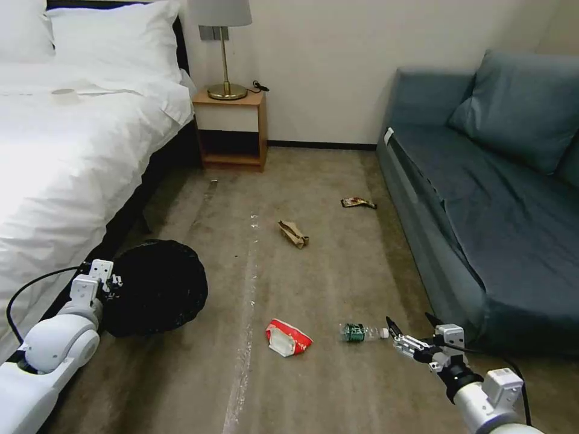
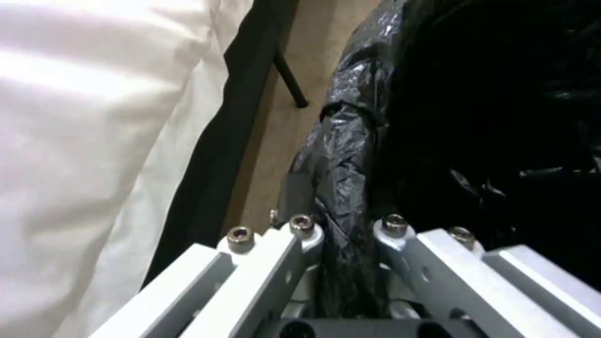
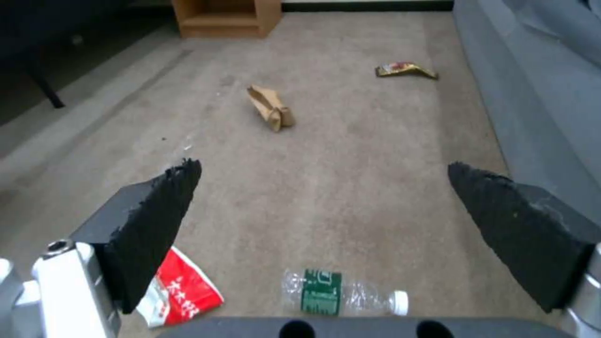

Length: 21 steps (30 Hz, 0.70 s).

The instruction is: Pick up the trash bin, then pick up the garbage on the floor and place it into the trash bin.

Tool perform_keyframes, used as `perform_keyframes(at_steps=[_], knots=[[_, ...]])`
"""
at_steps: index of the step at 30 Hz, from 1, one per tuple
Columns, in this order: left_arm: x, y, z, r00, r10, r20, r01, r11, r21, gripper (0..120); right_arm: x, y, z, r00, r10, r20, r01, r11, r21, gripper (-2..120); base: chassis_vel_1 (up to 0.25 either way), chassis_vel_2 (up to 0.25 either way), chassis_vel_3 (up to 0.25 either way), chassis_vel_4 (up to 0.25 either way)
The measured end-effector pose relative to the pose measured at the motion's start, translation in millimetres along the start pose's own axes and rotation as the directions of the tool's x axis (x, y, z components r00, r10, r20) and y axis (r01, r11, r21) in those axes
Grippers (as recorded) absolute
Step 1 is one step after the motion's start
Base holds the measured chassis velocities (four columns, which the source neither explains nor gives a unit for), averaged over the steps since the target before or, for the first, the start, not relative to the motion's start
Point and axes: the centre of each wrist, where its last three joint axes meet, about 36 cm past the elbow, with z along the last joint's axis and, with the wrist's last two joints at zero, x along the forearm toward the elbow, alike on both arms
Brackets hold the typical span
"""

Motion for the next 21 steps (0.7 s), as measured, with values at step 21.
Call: perform_keyframes(at_steps=[21], knots=[[2.9, -0.5, 4.1, 1.000, -0.002, -0.001, 0.002, 1.000, 0.007, 3, -2.9, -0.6, 6.3, 1.000, -0.021, -0.016, 0.022, 1.000, 0.007, 100, -0.074, 0.076, 0.080, -0.076]])
